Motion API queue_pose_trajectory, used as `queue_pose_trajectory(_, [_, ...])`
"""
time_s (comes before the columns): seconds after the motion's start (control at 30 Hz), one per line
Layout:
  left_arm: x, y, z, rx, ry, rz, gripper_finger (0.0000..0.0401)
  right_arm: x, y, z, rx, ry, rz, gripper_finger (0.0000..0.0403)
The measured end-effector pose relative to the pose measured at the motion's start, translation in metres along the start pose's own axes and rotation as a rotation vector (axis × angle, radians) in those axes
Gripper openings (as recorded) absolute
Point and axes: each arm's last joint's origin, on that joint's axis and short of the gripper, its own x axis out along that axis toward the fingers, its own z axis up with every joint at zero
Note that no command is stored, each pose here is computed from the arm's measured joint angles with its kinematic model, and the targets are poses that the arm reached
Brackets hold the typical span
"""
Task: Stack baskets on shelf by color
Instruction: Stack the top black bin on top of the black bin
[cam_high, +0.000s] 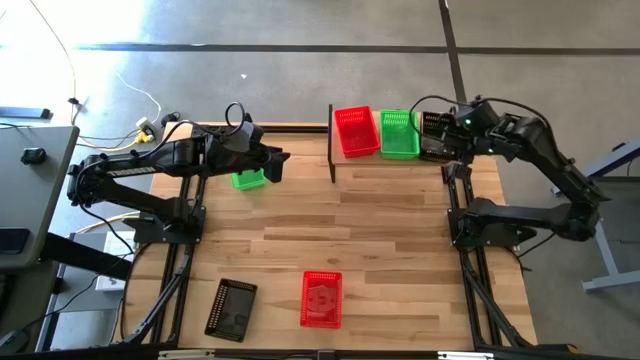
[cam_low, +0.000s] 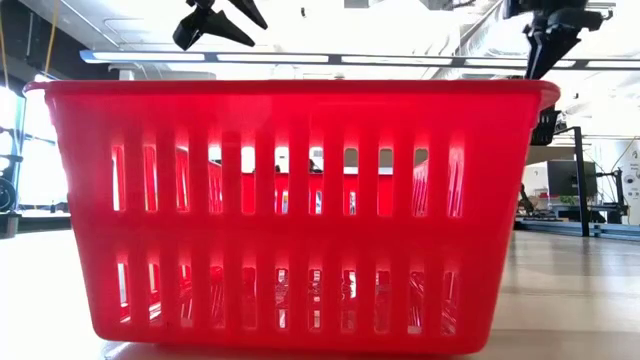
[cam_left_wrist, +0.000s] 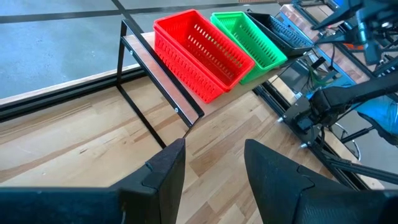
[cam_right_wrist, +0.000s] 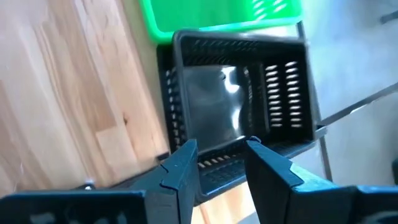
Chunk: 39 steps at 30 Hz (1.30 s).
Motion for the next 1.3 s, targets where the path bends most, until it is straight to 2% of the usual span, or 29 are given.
queue_pose_trajectory(0.47, [0.0, 0.0, 0.0, 0.0, 0.003, -0.002, 0.0154, 0.026, 0.001, 0.008, -0.038, 0.173, 0.048, 0.0119])
queue_pose_trajectory(0.63, [0.0, 0.0, 0.0, 0.001, 0.003, -0.002, 0.0154, 0.028, 0.001, 0.01, -0.036, 0.163, 0.075, 0.0119])
queue_pose_trajectory(0.77, [0.0, 0.0, 0.0, 0.001, 0.003, -0.002, 0.0154, 0.015, -0.001, 0.011, -0.003, 0.102, 0.089, 0.0119])
queue_pose_trajectory(0.97, [0.0, 0.0, 0.0, 0.001, 0.003, -0.002, 0.0154, -0.001, -0.01, 0.014, 0.034, 0.044, -0.018, 0.0119])
queue_pose_trajectory(1.3, [0.0, 0.0, 0.0, 0.027, 0.004, -0.002, 0.0154, 0.031, -0.007, 0.024, 0.023, 0.173, 0.043, 0.0119])
